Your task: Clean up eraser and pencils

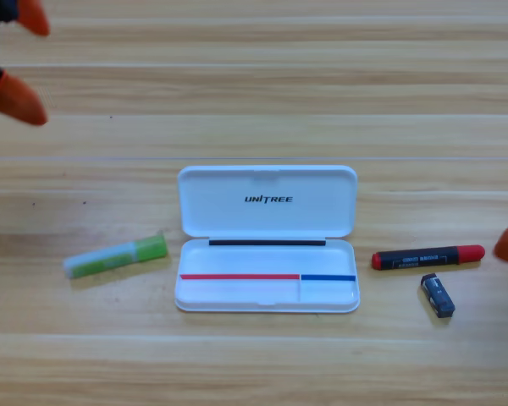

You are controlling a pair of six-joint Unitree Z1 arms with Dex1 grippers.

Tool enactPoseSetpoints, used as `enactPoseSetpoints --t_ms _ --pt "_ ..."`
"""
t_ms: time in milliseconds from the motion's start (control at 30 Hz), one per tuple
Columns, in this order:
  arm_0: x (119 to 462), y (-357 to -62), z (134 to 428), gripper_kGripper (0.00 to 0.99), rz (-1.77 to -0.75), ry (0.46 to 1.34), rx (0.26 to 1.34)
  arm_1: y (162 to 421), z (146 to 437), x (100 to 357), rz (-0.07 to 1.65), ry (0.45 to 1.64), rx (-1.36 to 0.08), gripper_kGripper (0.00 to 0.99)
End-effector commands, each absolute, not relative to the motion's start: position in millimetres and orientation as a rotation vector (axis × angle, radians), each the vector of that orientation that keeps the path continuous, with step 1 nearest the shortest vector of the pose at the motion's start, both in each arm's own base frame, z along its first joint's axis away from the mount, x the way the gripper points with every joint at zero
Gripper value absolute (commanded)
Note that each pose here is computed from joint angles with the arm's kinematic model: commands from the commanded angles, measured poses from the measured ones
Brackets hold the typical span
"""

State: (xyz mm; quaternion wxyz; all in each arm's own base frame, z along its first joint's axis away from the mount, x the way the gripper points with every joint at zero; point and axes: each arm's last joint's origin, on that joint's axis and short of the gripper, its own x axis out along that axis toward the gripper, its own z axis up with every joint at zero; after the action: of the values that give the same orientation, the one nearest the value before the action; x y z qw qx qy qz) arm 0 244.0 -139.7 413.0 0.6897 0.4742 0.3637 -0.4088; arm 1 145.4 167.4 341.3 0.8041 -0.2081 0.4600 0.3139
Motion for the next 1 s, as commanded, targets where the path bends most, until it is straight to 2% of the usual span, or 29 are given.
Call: enactPoseSetpoints --t_ms 33,133,433,533,700,833,900,1000 --pt "310.1 -127.0 337.1 0.965 -0.904 1.14 1.044 184.4 274.5 184.7 0.544 1.213 -0.493 0.986" --pt "321.2 -132.3 316.3 0.963 -0.939 1.201 1.015 196.9 254.2 197.1 0.524 1.254 -0.489 0.988" --pt "329.3 -143.1 278.6 0.957 -1.059 1.299 0.932 220.3 218.5 229.7 0.358 1.31 -0.376 0.983" --pt "331.7 -144.6 267.0 0.957 -1.06 1.338 0.905 224.0 207.2 237.7 0.335 1.337 -0.375 0.954" --pt "327.1 -147.0 251.1 0.96 -1.061 1.339 0.901 230.4 193.4 246.2 0.323 1.357 -0.372 0.893" --pt "322.1 -148.7 246.2 0.959 -1.052 1.331 0.904 234.0 186.7 248.5 0.318 1.375 -0.368 0.888" --pt "320.0 -150.7 244.3 0.959 -1.051 1.327 0.907 236.6 183.8 250.9 0.321 1.38 -0.366 0.838" --pt "318.2 -154.1 241.3 0.959 -1.05 1.322 0.905 239.0 178.9 253.3 0.324 1.395 -0.361 0.836"
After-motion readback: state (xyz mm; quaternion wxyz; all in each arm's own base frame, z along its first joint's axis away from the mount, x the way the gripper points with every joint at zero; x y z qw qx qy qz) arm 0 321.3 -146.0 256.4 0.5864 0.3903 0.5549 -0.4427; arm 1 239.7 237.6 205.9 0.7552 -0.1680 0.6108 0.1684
